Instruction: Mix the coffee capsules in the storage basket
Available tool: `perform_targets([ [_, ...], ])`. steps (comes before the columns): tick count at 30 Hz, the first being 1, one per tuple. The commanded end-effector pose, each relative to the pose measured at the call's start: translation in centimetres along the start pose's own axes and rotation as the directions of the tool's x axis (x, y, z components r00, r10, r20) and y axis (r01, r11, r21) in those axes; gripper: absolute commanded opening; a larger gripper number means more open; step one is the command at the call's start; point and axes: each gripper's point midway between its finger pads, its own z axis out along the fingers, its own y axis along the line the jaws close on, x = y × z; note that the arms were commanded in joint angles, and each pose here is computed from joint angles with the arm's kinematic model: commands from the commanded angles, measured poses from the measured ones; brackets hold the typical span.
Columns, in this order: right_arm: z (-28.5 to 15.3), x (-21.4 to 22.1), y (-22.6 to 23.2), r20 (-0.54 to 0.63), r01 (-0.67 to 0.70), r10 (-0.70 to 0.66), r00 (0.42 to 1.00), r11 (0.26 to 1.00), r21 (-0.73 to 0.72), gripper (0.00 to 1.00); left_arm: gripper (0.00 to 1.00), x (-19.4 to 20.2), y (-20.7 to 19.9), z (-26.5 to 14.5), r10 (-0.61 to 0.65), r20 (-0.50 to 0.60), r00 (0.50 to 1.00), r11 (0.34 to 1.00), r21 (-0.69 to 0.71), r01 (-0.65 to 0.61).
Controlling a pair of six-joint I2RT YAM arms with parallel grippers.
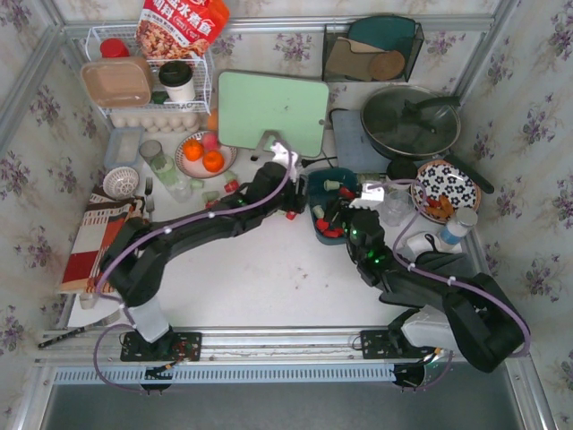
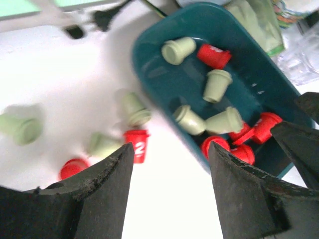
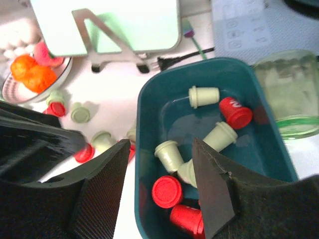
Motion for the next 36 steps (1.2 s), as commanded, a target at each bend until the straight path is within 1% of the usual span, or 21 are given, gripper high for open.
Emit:
perform_targets([
  [1,0.6,1.5,2.0,-0.067,0.043,-0.051,0.996,0.994,-0.104,0.6,0.64,-2.2,3.6,-3.9,-0.011,0.146,0.989,0.983,-0.18,0.037],
  [3,0.9,2.2,3.1,-0.096,0.053,-0.068,0.993,0.986,-0.157,0.59,0.65,-2.0,4.8,-6.5,-0.012,0.161,0.987,0.972,-0.23,0.049],
  [6,1.1,3.4,5.1,-0.138,0.066,-0.104,0.985,0.965,-0.255,0.57,0.65,0.2,6.6,-9.4,-0.027,0.133,0.991,0.951,-0.302,0.067],
  [10,1.6,5.8,7.4,-0.23,0.074,-0.163,0.959,0.934,-0.35,0.56,0.65,2.4,7.9,-13.2,-0.068,0.144,0.987,0.939,-0.324,0.112],
  [13,2.5,6.9,8.8,-0.261,0.107,-0.22,0.94,0.916,-0.387,0.56,0.66,4.1,9.3,-15.9,-0.082,0.141,0.987,0.921,-0.368,0.129],
  [16,4.3,8.1,9.6,-0.333,0.129,-0.263,0.906,0.918,-0.375,0.56,0.67,4.7,10.8,-18.8,-0.085,0.159,0.984,0.893,-0.426,0.146],
  [17,4.8,9.4,9.4,-0.372,0.14,-0.282,0.884,0.92,-0.365,0.56,0.67,5.1,11.2,-19.6,-0.084,0.161,0.983,0.884,-0.443,0.148],
  [18,5.3,9.6,9.6,-0.381,0.148,-0.291,0.878,0.92,-0.362,0.56,0.68,5.1,11.5,-20.4,-0.083,0.169,0.982,0.88,-0.451,0.152],
  [19,5.8,10.6,9.4,-0.41,0.161,-0.308,0.859,0.921,-0.355,0.56,0.68,5.6,11.8,-21.0,-0.081,0.161,0.984,0.876,-0.459,0.147],
  [24,7.6,13.9,9.2,-0.503,0.216,-0.372,0.78,0.915,-0.341,0.56,0.69,5.8,13.0,-24.4,-0.082,0.221,0.972,0.856,-0.485,0.182],
  [29,8.7,16.2,9.2,-0.535,0.304,-0.452,0.714,0.888,-0.344,0.55,0.72,6.5,13.9,-26.3,-0.084,0.264,0.961,0.839,-0.501,0.211],
  [36,10.1,18.5,8.7,-0.559,0.392,-0.504,0.658,0.864,-0.317,0.54,0.73,7.0,14.7,-27.9,-0.074,0.275,0.959,0.823,-0.526,0.214],
])
